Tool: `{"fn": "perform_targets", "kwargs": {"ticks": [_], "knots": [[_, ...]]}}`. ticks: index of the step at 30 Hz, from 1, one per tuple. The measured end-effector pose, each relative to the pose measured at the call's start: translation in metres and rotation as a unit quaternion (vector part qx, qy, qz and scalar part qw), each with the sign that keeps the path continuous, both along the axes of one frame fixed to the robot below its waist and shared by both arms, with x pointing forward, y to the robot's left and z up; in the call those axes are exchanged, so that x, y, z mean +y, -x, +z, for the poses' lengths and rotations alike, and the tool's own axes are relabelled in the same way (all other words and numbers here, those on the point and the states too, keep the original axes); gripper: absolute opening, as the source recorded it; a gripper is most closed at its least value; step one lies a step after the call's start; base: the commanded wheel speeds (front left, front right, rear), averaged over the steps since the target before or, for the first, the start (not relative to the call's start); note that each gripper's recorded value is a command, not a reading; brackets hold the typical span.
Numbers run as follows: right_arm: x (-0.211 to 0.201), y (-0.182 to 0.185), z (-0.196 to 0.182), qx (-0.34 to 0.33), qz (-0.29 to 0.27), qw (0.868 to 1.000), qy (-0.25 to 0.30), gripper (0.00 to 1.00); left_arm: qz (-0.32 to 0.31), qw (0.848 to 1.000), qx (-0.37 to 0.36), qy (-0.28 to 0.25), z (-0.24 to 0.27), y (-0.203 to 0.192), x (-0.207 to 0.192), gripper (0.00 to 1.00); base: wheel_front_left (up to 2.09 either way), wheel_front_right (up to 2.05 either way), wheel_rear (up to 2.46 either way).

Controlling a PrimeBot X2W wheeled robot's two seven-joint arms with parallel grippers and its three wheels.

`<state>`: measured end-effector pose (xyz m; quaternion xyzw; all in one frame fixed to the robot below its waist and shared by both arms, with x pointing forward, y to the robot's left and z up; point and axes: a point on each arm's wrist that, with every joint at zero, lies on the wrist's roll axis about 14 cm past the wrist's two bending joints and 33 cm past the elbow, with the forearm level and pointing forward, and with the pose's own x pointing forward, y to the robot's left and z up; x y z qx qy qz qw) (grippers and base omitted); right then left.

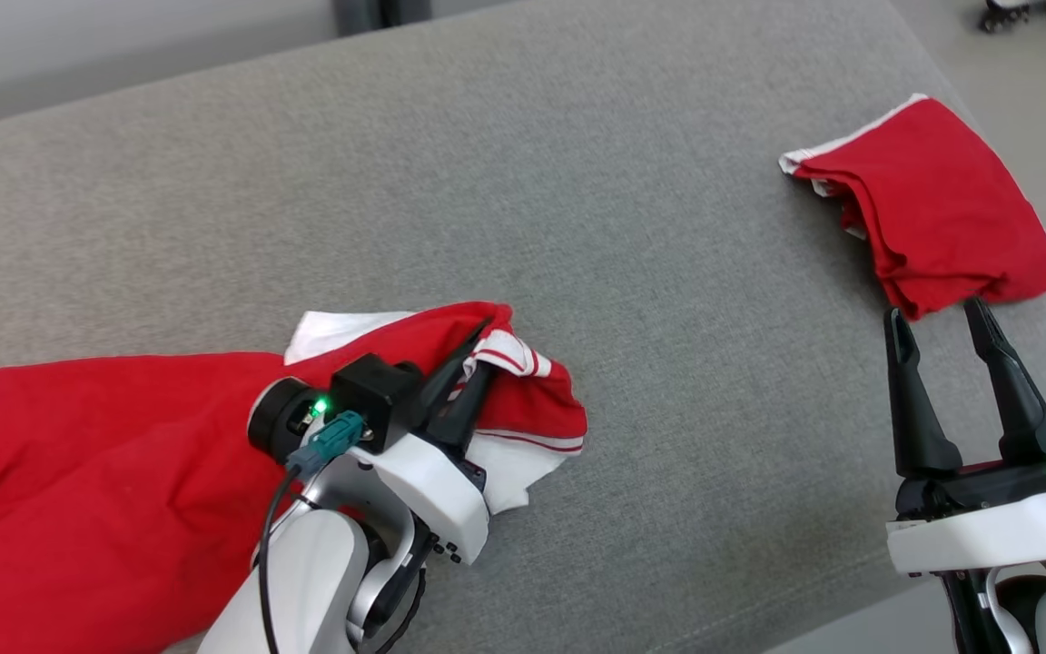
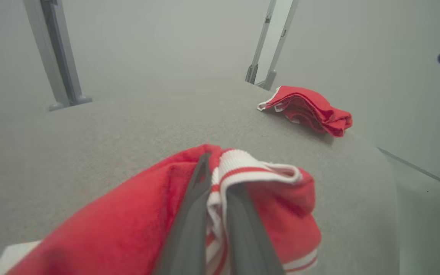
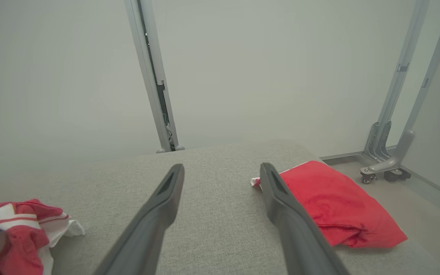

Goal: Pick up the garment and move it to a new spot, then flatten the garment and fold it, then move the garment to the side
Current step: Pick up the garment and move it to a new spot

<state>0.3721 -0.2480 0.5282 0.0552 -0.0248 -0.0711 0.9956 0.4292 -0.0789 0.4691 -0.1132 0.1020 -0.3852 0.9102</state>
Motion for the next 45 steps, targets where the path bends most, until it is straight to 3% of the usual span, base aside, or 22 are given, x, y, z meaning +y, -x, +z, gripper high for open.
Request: {"fn": "perform_targets", "kwargs": {"ticks": [4, 5, 6, 7, 17, 25, 36, 41, 45], "knots": [[-0.006, 0.0, -0.011, 0.014, -0.01, 1.0, -0.002, 1.0, -0.025, 0.999, 0.035, -0.015, -0.03, 0.005, -0.012, 0.0, 0.0, 0.0, 0.0], [-0.007, 0.0, -0.013, 0.016, -0.012, 1.0, -0.004, 1.0, -0.033, 0.999, 0.038, -0.014, -0.034, 0.007, -0.017, 0.15, 0.0, 0.0, 0.0], [-0.008, 0.001, -0.015, 0.018, -0.014, 1.0, -0.004, 1.0, -0.039, 0.998, 0.04, -0.013, -0.036, 0.008, -0.021, 0.64, 0.0, 0.0, 0.0], [-0.008, 0.001, -0.017, 0.02, -0.015, 1.0, -0.005, 1.0, -0.045, 0.998, 0.041, -0.01, -0.036, 0.01, -0.024, 1.0, 0.0, 0.0, 0.0], [0.004, -0.008, -0.003, -0.01, 0.008, 1.0, -0.014, 1.0, -0.033, 0.998, -0.015, 0.05, 0.025, 0.024, -0.011, 1.0, 0.0, 0.0, 0.0], [0.022, -0.015, 0.009, -0.024, 0.037, 0.999, -0.013, 1.0, 0.104, 0.991, -0.077, 0.04, 0.06, 0.008, 0.071, 1.0, 0.0, 0.0, 0.0], [0.058, -0.02, 0.024, -0.033, 0.094, 0.995, -0.009, 1.0, 0.343, 0.932, -0.113, -0.007, 0.071, 0.006, 0.235, 1.0, 0.0, 0.0, 0.0], [0.07, -0.017, 0.028, -0.032, 0.11, 0.993, -0.005, 1.0, 0.399, 0.91, -0.111, -0.024, 0.069, 0.03, 0.279, 1.0, 0.0, 0.0, 0.0], [0.078, -0.013, 0.027, -0.027, 0.123, 0.992, -0.004, 1.0, 0.415, 0.902, -0.114, -0.032, 0.072, 0.048, 0.295, 1.0, 0.0, 0.0, 0.0]]}}
